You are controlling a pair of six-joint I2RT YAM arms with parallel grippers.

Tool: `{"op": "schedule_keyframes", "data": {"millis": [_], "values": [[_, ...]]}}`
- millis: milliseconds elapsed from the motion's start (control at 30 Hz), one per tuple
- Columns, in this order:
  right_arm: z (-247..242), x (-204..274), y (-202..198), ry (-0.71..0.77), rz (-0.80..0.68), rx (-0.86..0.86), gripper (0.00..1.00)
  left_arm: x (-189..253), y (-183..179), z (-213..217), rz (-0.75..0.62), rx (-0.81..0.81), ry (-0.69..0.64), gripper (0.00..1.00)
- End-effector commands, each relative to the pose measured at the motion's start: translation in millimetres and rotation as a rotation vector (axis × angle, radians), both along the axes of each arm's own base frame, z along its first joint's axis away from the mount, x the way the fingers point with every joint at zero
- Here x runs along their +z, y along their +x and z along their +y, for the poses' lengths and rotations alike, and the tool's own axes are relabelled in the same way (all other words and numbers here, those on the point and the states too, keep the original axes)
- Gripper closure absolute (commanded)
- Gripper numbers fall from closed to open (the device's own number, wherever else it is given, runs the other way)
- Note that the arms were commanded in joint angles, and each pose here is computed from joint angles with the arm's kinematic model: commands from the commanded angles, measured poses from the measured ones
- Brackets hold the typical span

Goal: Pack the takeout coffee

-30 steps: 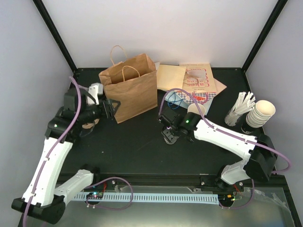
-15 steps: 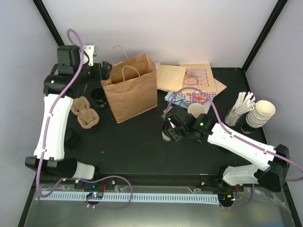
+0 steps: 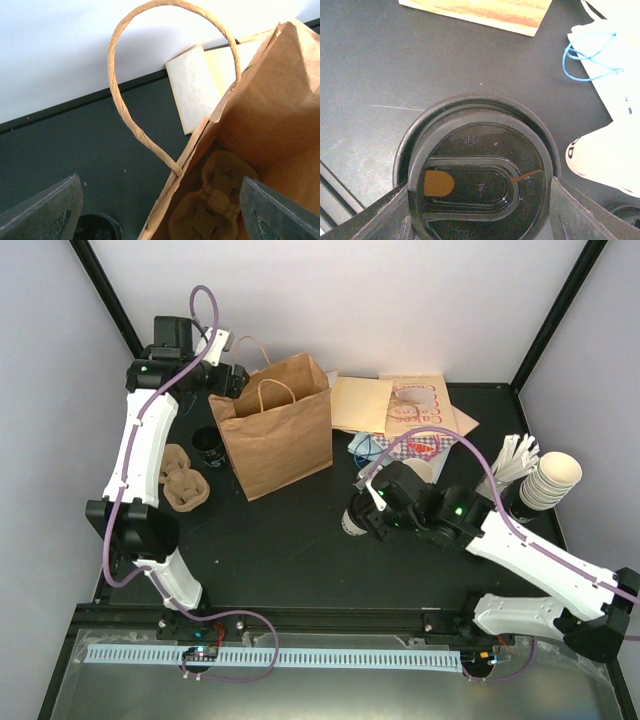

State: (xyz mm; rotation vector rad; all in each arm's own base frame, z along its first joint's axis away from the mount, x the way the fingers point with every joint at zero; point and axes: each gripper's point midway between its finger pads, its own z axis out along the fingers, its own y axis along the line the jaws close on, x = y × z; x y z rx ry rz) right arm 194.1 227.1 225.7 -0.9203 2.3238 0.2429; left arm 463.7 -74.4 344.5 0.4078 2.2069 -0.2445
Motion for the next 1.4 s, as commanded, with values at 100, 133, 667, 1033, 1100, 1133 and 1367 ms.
{"op": "schedule_keyframes", "data": {"millis": [100,133,667,1033,1100,1133,1367], "values": [[-1,30,1,0.072,-0.065,0.007,0.41,-8,11,-8,-0.005,-0.139,0.077,0.16],[-1,32,1,0.072,-0.068,0.007,0.41,-11,12,-9,0.004,-0.155,0.081,0.18],[-18,86,14,0.066,-0.184,-0.062,0.42,-3,-3,-49,0.01,-0.334,-0.035,0.98],[-47,198,32,0.192,-0.5,-0.173,0.45,3,-84,-99,-0.146,-0.411,0.079,0.98],[-44,209,29,0.215,-0.535,-0.136,0.44,0,-99,-110,-0.163,-0.422,0.097,0.98],[-40,211,27,0.218,-0.54,-0.098,0.43,0,-106,-113,-0.17,-0.428,0.101,0.99],[4,199,1,0.289,-0.446,0.173,0.46,-16,-150,-137,-0.192,-0.5,0.121,0.98]]}}
